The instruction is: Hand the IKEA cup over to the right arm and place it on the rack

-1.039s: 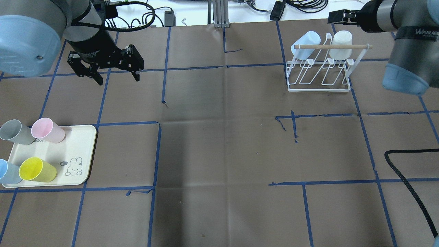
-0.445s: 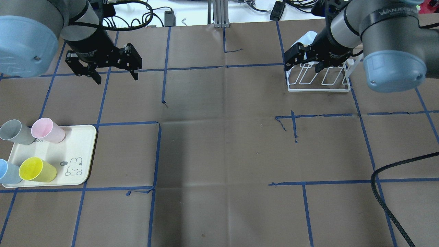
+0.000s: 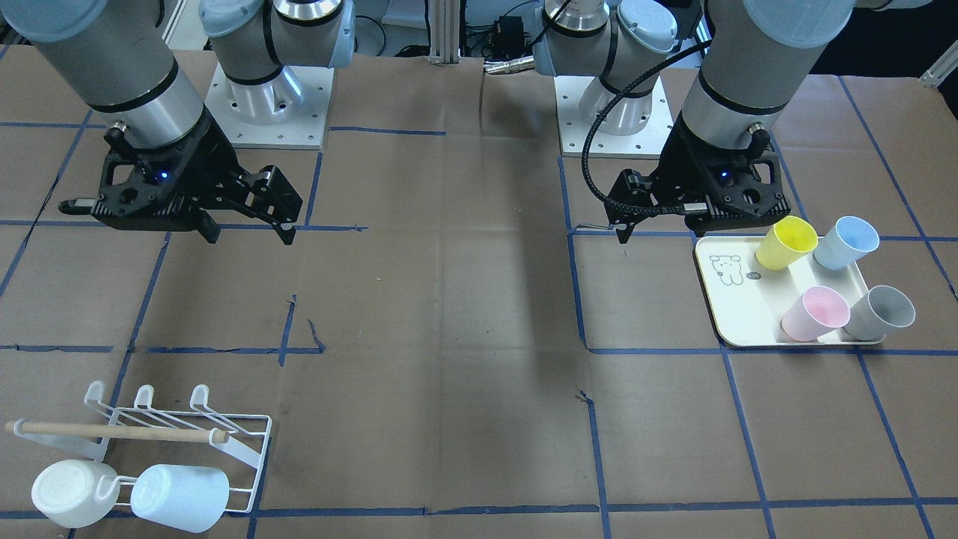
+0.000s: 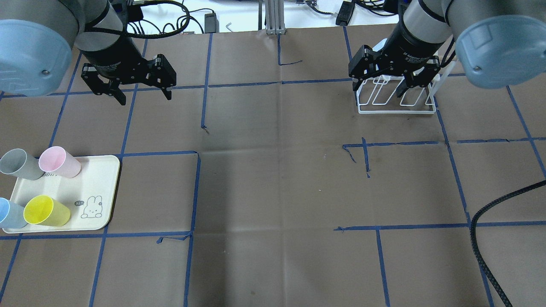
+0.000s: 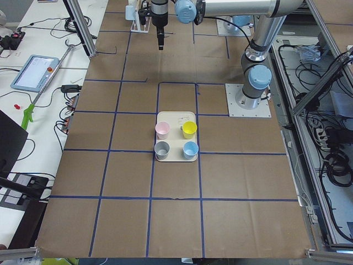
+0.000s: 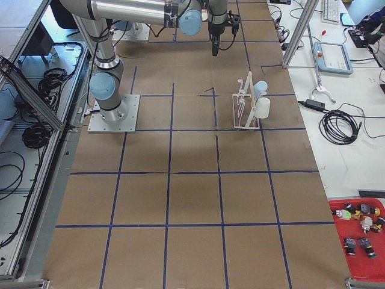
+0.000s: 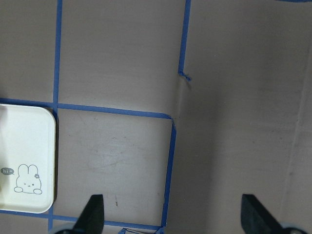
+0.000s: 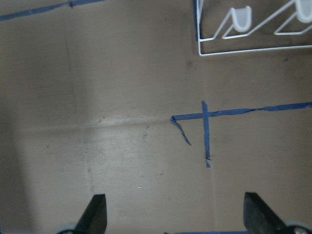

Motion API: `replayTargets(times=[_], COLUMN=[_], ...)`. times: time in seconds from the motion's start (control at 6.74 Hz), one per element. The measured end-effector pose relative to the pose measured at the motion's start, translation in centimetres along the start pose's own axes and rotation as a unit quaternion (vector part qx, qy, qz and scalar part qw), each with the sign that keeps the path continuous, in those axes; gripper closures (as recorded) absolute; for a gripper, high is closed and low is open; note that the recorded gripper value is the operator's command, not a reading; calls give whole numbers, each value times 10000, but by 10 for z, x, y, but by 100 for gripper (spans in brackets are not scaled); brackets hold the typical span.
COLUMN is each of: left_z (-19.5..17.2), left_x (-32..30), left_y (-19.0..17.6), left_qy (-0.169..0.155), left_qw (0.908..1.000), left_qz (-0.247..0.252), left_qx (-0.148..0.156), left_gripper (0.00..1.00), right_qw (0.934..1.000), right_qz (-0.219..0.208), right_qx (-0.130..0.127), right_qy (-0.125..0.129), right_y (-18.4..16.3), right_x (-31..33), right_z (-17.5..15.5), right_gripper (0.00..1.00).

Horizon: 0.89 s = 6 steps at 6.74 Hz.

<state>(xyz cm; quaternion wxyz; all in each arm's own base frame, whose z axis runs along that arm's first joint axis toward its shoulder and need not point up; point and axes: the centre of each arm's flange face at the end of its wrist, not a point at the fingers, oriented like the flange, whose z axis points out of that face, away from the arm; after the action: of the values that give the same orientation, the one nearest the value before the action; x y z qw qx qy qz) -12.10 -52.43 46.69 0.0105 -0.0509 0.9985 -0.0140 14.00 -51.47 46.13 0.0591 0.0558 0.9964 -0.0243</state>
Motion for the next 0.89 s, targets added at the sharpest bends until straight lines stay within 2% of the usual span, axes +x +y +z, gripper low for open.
replayTargets(times=[0.15,0.3,0.59,0.89], left_z=[0,0,3,4], left_x=[0,1,3,3], left_y=[0,2,6,7], left_qy=[7,42,122,123], left_qw=[10000,10000,9999,9999], left_qz=[3,5,6,6], left_qx=[-3,-13,-56,-61], left_gripper=[0,0,0,0], right_qw=[9998,9995,9979,9969], right_qz=[62,117,135,138], right_qx=[21,73,261,269], right_qy=[187,270,585,720], right_y=[16,30,49,53], right_x=[1,2,8,11], right_z=[-17,-32,-58,-60], right_gripper=[0,0,0,0])
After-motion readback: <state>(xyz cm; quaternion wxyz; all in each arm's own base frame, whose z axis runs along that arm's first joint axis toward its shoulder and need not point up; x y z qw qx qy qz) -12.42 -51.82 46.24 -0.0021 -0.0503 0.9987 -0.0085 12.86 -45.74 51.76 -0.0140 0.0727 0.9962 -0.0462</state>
